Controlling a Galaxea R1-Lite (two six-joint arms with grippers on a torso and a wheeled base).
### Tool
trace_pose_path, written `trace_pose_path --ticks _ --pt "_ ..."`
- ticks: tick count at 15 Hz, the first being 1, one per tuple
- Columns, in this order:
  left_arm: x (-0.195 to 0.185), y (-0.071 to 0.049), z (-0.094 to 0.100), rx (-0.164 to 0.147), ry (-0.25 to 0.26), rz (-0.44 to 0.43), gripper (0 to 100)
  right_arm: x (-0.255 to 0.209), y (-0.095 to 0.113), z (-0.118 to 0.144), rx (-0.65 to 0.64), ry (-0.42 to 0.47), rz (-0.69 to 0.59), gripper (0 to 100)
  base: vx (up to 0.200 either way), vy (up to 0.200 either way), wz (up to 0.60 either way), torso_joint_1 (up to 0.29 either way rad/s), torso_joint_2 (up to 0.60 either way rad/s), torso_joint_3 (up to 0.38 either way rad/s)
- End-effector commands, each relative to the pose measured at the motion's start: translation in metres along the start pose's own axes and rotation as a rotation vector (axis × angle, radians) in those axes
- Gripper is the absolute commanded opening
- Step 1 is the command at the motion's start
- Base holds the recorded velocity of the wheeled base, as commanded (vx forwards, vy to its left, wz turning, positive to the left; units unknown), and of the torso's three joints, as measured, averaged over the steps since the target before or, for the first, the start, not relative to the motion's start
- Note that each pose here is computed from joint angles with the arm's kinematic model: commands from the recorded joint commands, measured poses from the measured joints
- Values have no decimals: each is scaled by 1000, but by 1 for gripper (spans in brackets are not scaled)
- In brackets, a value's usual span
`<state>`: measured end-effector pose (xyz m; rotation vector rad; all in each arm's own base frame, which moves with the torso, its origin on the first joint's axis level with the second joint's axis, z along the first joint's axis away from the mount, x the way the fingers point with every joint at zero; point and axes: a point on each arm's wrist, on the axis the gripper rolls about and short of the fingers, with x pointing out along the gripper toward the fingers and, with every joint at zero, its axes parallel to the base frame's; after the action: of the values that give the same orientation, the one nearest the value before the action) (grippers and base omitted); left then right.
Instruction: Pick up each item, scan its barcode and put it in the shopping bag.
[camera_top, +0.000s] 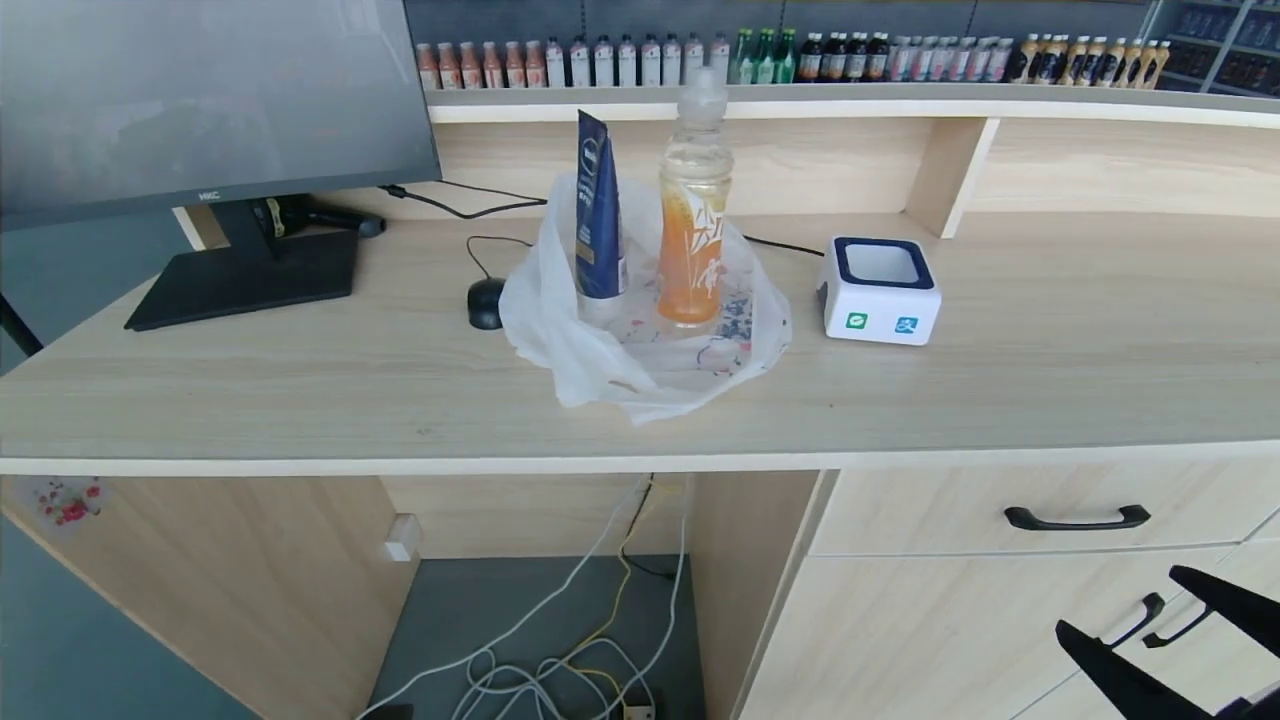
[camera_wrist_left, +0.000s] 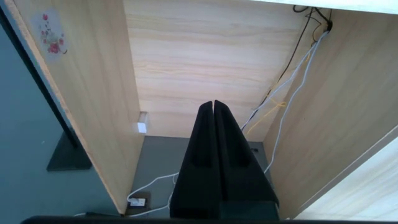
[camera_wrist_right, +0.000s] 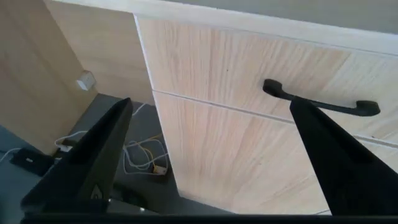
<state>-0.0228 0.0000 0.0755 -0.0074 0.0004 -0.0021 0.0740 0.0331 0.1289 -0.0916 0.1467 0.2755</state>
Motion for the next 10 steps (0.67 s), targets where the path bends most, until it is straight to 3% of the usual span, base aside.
trace_pose_path --ticks 1,4,6,7,10 --pt "0 0 0 -2 0 1 0 -49 -7 -29 -19 18 91 100 0 -200 0 -2 7 7" --pt "0 0 0 -2 0 1 0 -73 -12 -56 -37 16 162 100 0 -200 0 1 7 1" --pt "0 0 0 -2 0 1 0 -78 -13 -58 -33 -11 193 100 0 -200 0 2 2 9" --pt "0 0 0 0 0 1 0 -77 -13 -58 -30 -10 176 100 0 -200 0 -2 2 2" --pt "0 0 0 -2 0 1 0 -77 -13 -57 14 24 -49 100 0 -200 0 2 2 2"
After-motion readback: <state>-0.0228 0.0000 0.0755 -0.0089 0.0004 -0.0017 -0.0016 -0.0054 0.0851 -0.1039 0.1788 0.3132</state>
